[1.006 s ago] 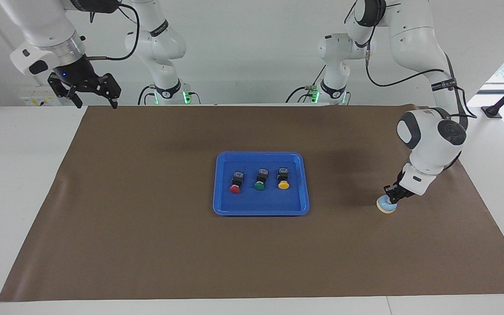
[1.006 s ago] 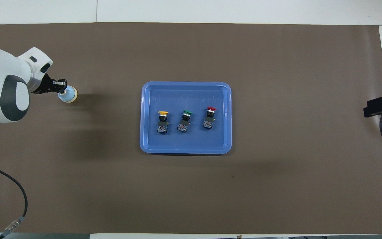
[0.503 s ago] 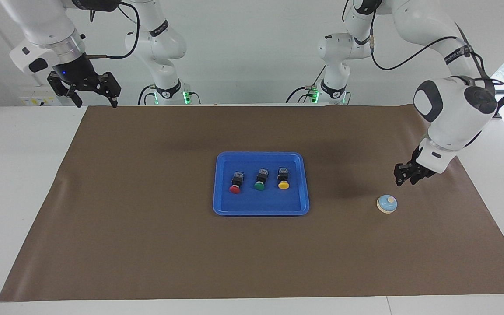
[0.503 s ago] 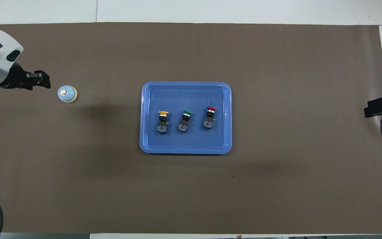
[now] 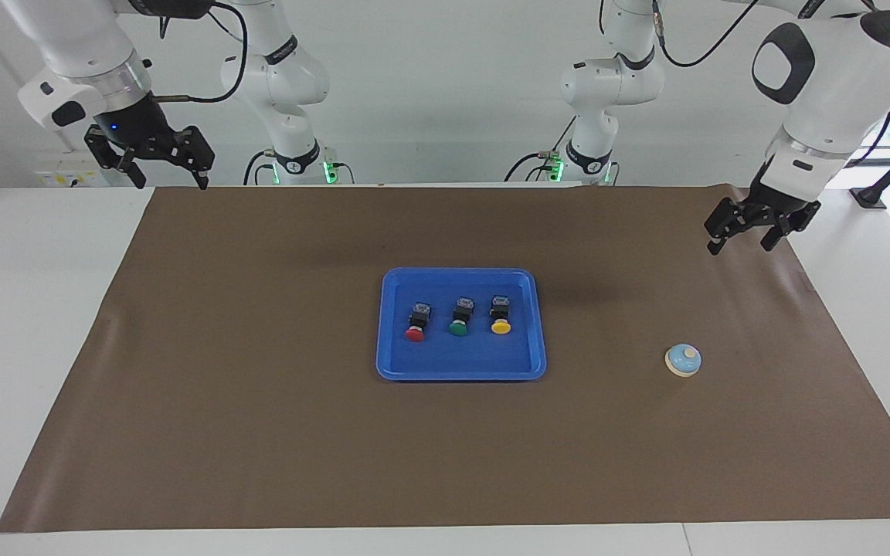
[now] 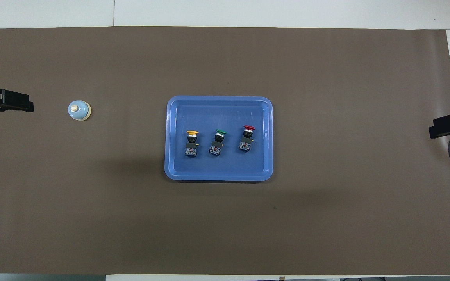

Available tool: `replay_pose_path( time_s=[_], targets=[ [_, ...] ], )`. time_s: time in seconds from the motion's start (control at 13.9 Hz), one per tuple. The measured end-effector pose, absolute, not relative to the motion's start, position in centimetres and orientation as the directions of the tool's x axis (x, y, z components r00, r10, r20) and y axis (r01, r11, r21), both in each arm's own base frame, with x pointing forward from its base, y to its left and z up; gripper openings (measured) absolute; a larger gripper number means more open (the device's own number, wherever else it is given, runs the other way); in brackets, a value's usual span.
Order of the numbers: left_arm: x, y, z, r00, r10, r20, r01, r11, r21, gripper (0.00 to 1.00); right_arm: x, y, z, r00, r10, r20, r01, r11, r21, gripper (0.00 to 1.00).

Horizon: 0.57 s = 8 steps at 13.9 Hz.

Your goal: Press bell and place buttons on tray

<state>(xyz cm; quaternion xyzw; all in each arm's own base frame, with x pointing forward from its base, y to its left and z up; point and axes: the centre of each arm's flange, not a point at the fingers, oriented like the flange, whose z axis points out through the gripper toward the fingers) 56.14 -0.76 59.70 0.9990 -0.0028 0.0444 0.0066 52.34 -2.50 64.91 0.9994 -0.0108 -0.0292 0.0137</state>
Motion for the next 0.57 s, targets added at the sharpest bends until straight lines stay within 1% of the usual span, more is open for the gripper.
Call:
replay_pose_path(
  time_s=[0.14, 0.57],
  targets=[
    [55.5, -1.2, 60.4, 0.996, -0.013, 0.083, -0.014, -1.000, 0.013, 1.00, 52.3, -2.8, 64.9, 0.998, -0.028, -0.059, -0.027, -0.999, 0.028, 1.00],
    [54.6, -1.4, 60.2, 1.000, -0.018, 0.006, -0.019, -1.000, 0.014, 1.00, 52.3, -2.7, 64.9, 0.998, -0.026, -0.059, -0.025, -0.999, 0.028, 1.00]
  ],
)
